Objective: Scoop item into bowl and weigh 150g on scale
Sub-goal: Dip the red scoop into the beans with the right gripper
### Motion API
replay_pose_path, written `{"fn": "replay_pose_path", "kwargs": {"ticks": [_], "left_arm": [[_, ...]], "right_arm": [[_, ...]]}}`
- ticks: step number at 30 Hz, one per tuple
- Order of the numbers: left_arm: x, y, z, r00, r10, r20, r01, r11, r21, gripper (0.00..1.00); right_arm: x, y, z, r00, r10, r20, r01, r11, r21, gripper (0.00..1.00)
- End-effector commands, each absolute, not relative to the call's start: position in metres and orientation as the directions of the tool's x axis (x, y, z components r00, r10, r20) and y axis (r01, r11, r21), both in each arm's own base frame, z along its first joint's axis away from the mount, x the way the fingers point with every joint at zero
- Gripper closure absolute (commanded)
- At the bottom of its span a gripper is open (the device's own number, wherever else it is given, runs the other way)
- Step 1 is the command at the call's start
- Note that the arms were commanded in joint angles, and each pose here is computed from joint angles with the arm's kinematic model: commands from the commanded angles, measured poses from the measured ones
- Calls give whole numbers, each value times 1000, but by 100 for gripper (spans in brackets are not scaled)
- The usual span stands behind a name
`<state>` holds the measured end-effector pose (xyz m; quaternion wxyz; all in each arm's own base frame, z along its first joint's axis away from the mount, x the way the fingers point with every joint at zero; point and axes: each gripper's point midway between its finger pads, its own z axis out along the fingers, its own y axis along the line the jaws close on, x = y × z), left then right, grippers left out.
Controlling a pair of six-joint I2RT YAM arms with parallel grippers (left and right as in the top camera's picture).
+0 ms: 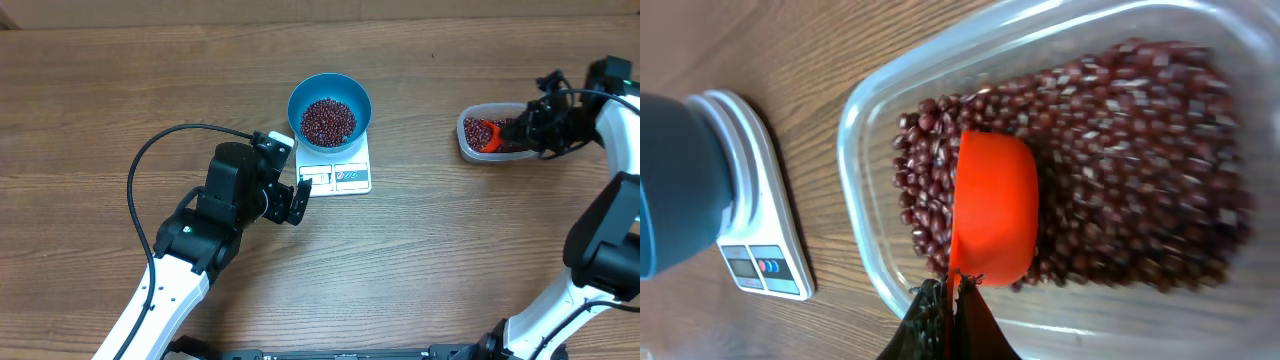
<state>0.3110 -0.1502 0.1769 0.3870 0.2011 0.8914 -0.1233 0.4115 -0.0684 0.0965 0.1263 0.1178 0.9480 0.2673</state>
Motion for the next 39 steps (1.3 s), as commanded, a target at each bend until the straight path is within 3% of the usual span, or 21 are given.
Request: {"fn": "replay_pose_path", "kwargs": {"ticks": [1,17,39], "left_arm": [[311,-150,174,-631,254,-733,448,891,-77,1],[311,-150,174,-631,254,-733,448,891,-77,0],[311,-150,174,-631,254,-733,448,891,-77,0]], "right_arm": [[413,-75,100,-932,314,-179,163,808,567,96],[409,-76,100,-933,322,-162,178,801,571,96],[409,-60,124,-927,332,-178,105,682,724,96]]}}
